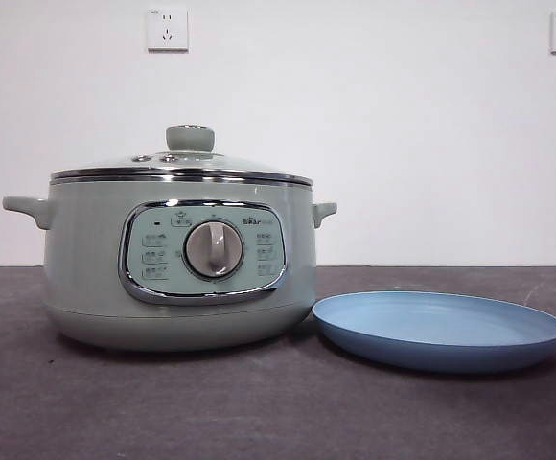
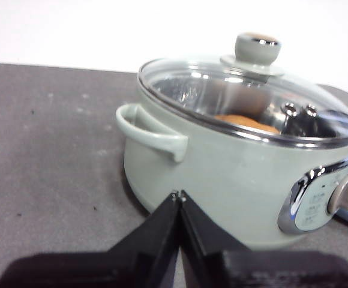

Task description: Take the potato out from the steamer,put the potato on the plate,close the lid

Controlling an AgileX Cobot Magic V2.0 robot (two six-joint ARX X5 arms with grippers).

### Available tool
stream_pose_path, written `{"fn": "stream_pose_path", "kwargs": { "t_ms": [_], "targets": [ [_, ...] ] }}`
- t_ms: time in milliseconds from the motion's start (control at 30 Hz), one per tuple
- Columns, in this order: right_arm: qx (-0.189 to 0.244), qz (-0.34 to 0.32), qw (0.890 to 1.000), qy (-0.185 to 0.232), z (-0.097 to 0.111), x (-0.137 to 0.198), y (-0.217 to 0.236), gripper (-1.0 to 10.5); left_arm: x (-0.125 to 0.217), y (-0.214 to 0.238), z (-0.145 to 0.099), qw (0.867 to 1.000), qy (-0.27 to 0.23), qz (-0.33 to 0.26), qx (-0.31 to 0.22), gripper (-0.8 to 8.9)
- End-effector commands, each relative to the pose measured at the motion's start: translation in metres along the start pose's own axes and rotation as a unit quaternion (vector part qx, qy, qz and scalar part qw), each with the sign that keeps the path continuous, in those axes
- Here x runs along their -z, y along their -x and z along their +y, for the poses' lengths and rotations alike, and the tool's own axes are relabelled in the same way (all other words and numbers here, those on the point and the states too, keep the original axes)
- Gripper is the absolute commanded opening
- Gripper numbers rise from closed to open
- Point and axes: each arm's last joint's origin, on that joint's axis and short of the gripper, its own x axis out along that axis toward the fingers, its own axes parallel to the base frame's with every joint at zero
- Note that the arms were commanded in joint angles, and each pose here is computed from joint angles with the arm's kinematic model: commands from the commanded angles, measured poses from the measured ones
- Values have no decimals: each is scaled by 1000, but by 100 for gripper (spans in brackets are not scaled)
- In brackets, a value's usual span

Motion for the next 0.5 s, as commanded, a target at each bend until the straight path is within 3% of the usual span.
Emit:
{"fn": "stream_pose_path", "kwargs": {
  "t_ms": [33, 167, 300, 500],
  "targets": [
    [1, 5, 999, -52, -1, 4, -2, 1, 2, -1, 1, 1000, 10, -4, -1, -4],
    [-7, 8, 994, -112, -1, 5, -2, -1, 3, -1, 1, 996, 92, -4, -1, -6],
    [-50, 20, 988, -142, 3, 2, -1, -9, 2, 0, 0, 986, 167, 1, 8, -6],
    [-91, 9, 984, -153, 12, -26, 7, -9, -19, 8, -7, 982, 186, 8, 40, -6]
  ]
}}
